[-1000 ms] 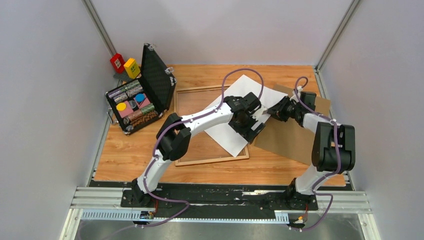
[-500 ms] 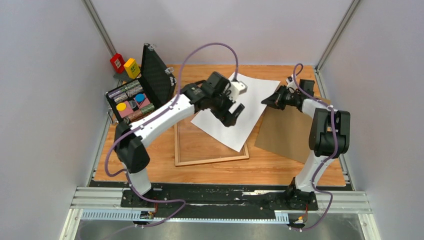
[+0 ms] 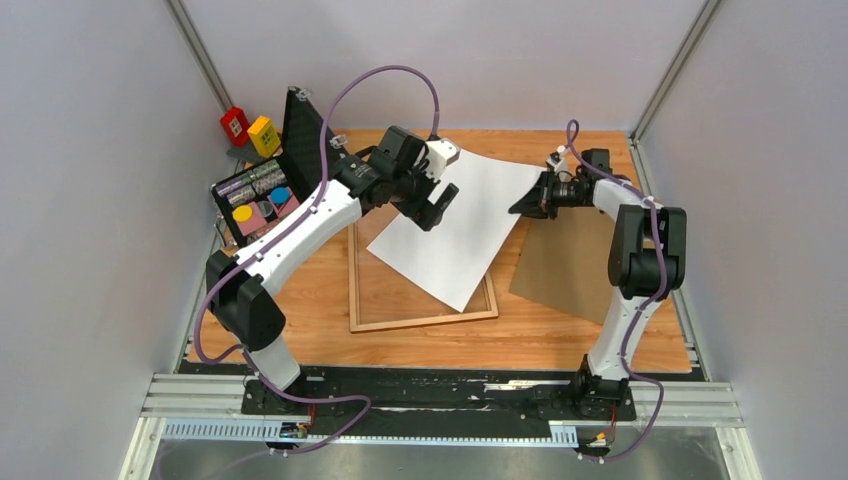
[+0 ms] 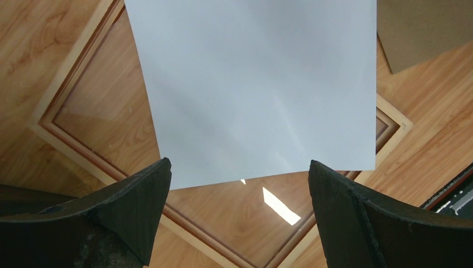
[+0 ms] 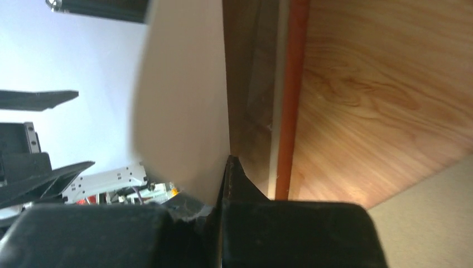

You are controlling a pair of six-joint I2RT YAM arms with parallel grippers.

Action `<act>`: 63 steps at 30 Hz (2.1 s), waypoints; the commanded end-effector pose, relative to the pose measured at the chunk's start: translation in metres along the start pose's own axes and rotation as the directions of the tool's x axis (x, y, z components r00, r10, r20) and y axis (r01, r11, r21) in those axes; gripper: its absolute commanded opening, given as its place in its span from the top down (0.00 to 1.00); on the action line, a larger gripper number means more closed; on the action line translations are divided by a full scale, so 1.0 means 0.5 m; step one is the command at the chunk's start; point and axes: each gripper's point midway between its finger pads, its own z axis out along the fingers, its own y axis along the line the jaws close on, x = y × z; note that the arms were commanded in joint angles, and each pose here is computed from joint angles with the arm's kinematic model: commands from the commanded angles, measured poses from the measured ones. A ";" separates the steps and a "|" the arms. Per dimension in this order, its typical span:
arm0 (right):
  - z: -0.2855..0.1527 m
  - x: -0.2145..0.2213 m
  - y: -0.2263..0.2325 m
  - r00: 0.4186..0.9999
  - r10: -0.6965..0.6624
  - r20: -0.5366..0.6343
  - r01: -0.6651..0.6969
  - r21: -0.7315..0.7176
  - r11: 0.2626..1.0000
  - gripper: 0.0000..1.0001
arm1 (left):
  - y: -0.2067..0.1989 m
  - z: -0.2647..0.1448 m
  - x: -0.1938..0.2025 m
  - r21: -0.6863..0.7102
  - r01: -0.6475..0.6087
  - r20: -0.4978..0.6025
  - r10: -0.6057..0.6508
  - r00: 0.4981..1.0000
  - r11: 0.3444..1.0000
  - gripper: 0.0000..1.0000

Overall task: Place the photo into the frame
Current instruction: Turn over the photo from the photo frame.

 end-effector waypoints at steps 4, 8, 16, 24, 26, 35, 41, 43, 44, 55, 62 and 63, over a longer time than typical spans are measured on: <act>-0.017 0.054 0.065 0.992 -0.085 -0.091 0.076 -0.103 0.992 1.00 | 0.019 -0.023 -0.023 -0.048 -0.022 0.052 0.024 0.998 0.999 0.00; -0.033 0.078 0.076 0.987 -0.119 -0.105 0.107 -0.117 0.987 1.00 | 0.019 -0.016 -0.020 -0.044 -0.019 0.044 0.021 0.999 0.999 0.00; -0.056 0.057 0.052 0.992 -0.107 -0.068 0.101 -0.084 0.991 1.00 | 0.008 -0.009 -0.013 -0.016 -0.005 0.033 0.006 0.999 1.000 0.00; -0.021 0.008 -0.026 0.999 -0.038 -0.003 0.038 0.018 0.999 0.76 | 0.008 -0.013 -0.009 -0.019 -0.004 0.041 0.005 0.999 1.000 0.00; -0.011 -0.001 -0.040 0.999 -0.026 0.020 0.026 0.017 1.000 0.69 | 0.008 -0.013 -0.005 -0.021 -0.004 0.039 0.005 0.999 1.000 0.00; 0.026 -0.004 -0.107 0.995 0.045 0.090 -0.048 0.032 0.998 0.59 | 0.013 -0.010 0.000 -0.036 -0.005 0.040 0.007 0.999 0.999 0.00; 0.051 0.011 -0.099 0.992 0.033 0.121 -0.031 -0.019 0.999 0.57 | 0.019 -0.003 0.002 -0.050 -0.007 0.033 0.009 0.999 0.999 0.00; 0.062 0.016 -0.097 0.992 0.036 0.120 -0.032 -0.036 0.999 0.59 | 0.021 -0.001 0.002 -0.055 -0.008 0.032 0.010 0.999 0.998 0.00; 0.068 0.016 -0.097 0.992 0.037 0.119 -0.032 -0.042 0.999 0.61 | 0.023 -0.002 0.002 -0.060 -0.009 0.032 0.011 0.999 0.998 0.00; 0.068 -0.018 -0.053 0.995 0.013 0.094 0.000 -0.134 0.991 1.00 | 0.041 -0.014 -0.001 -0.113 -0.027 0.045 0.033 0.998 0.993 0.00; 0.064 -0.022 -0.023 1.000 0.017 -0.017 -0.021 -0.211 0.977 1.00 | 0.049 -0.027 -0.001 -0.138 -0.033 0.056 0.041 0.998 0.990 0.00; 0.063 -0.023 -0.021 0.999 0.023 -0.032 -0.029 -0.215 0.976 1.00 | 0.049 -0.028 -0.001 -0.138 -0.035 0.056 0.043 0.997 0.990 0.00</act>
